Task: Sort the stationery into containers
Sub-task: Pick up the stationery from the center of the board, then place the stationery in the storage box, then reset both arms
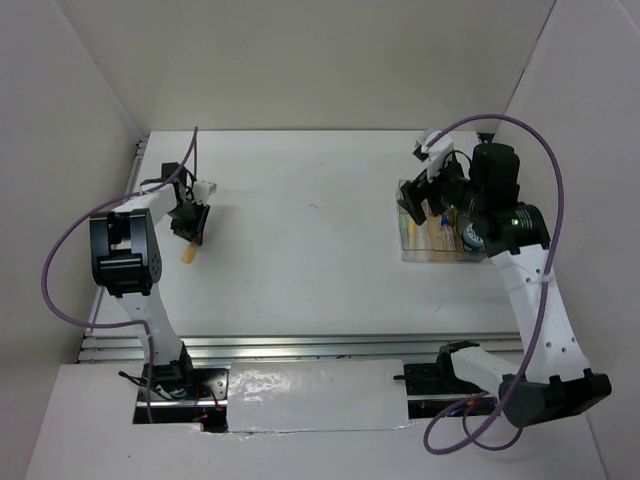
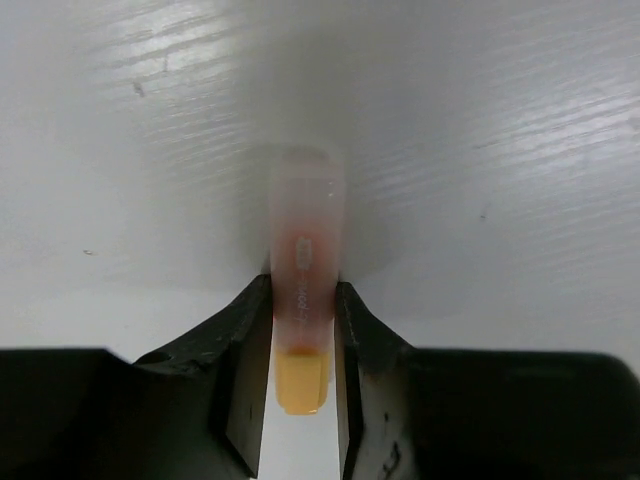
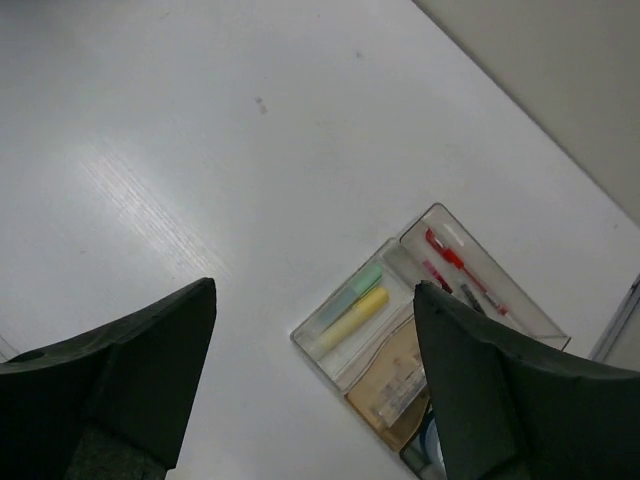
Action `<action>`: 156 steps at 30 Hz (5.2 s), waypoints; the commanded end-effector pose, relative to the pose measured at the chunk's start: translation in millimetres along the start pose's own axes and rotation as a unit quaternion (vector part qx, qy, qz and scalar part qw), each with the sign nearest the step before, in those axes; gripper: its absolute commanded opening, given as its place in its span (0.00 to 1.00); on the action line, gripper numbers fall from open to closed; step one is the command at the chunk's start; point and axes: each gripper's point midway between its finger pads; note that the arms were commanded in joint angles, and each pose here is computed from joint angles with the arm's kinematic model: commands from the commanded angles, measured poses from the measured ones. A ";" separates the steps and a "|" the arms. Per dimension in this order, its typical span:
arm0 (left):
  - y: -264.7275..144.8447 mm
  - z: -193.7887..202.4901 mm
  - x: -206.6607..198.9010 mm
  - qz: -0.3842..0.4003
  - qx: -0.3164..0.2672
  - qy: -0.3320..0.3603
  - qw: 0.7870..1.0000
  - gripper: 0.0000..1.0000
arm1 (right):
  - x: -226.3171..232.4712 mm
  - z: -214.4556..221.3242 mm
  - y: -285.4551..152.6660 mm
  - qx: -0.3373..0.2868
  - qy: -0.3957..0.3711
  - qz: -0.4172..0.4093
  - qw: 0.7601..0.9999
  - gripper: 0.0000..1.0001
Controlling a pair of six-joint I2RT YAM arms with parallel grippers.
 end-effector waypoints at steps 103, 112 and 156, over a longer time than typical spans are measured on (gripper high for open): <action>-232.5 -85.6 -141.1 0.163 -0.336 -0.075 0.925 0.99 | 5.4 87.2 100.7 0.144 0.238 -0.042 0.960 0.00; -210.1 -77.6 -140.2 0.161 -0.306 -0.101 0.933 0.99 | -52.0 146.3 110.7 0.177 0.275 0.134 0.935 0.00; -201.2 -69.5 -85.2 0.068 -0.292 -0.096 0.949 0.99 | -77.1 55.5 39.2 0.059 0.157 0.175 0.970 1.00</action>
Point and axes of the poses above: each gripper's point midway between its finger pads, its own y axis out along the fingers, its own x axis along the line the jaws close on, z = x × y, and after that the axes turned 3 degrees about -y, right-handed
